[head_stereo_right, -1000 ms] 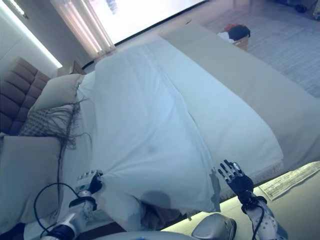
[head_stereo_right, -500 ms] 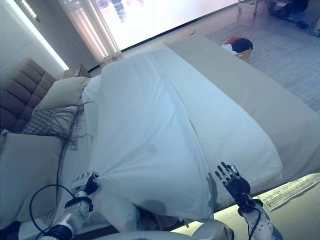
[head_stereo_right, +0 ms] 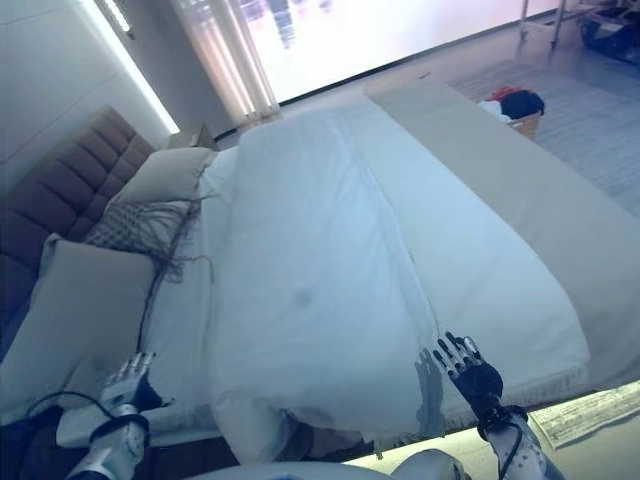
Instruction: Make the bed neatly
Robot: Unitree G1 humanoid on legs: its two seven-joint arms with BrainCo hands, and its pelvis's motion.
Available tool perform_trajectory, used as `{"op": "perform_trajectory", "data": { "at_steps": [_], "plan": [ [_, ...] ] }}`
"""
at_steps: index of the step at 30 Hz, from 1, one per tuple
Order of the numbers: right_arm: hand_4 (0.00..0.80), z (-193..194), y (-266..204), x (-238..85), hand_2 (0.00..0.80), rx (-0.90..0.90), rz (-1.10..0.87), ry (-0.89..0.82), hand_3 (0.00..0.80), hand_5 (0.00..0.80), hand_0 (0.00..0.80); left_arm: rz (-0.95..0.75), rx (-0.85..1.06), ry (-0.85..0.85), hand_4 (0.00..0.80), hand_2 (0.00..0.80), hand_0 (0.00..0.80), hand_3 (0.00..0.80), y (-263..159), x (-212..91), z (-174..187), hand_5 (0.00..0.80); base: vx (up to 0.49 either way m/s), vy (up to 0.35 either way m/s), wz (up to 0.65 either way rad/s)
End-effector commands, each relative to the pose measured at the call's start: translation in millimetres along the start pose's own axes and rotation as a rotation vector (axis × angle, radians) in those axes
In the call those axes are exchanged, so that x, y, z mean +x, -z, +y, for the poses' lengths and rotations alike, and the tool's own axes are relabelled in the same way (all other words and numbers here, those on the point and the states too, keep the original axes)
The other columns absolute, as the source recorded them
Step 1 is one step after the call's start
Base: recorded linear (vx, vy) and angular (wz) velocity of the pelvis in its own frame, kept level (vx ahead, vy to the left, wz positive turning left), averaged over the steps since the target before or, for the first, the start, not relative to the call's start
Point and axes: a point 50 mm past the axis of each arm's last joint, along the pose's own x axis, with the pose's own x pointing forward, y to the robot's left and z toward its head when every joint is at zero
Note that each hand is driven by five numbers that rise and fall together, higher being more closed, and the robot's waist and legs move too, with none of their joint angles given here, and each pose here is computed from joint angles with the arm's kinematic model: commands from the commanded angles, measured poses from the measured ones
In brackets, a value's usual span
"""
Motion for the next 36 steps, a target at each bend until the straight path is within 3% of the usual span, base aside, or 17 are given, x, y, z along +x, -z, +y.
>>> {"op": "perform_trajectory", "data": {
  "at_steps": [1,5,10,17,26,30,36],
  "plan": [
    [0.0,29.8,5.7,18.0,0.0,0.076,-0.088,-0.138,0.0,0.0,0.0,0.136,0.035,-0.181,0.0,0.0,0.0,0.0,50.4,16.3,54.6,0.0,-0.011,-0.027,0.24],
    [0.0,31.2,9.6,18.5,0.0,0.086,-0.082,-0.136,0.0,0.0,0.0,0.123,-0.012,-0.22,0.0,0.0,0.0,0.0,52.7,15.8,62.0,0.0,0.006,-0.022,0.01],
    [0.0,33.8,10.3,20.6,0.0,0.088,-0.081,-0.141,0.0,0.0,0.0,0.023,-0.136,-0.256,0.0,0.0,0.0,0.0,23.0,24.2,72.6,0.0,-0.01,0.006,0.02],
    [0.0,38.6,19.6,22.9,0.0,0.075,-0.089,-0.133,0.0,0.0,0.0,-0.029,-0.496,-0.233,0.0,0.0,0.0,0.0,-12.4,24.4,66.7,0.0,-0.02,-0.074,-0.05],
    [0.0,24.8,29.7,12.2,0.0,0.116,-0.127,-0.066,0.0,0.0,0.0,-0.242,-1.097,0.058,0.0,0.0,0.0,0.0,-54.5,3.9,48.5,0.0,-0.015,-0.072,-0.02],
    [0.0,20.5,22.3,11.4,0.0,0.123,-0.163,-0.057,0.0,0.0,0.0,-0.347,-1.146,0.099,0.0,0.0,0.0,0.0,-65.9,1.5,56.6,0.0,-0.06,0.121,0.03],
    [0.0,28.1,28.6,18.3,0.0,0.193,-0.159,-0.083,0.0,0.0,0.0,-0.355,-1.174,0.076,0.0,0.0,0.0,0.0,-72.8,6.3,68.4,0.0,-0.135,0.169,0.05]
  ]
}}
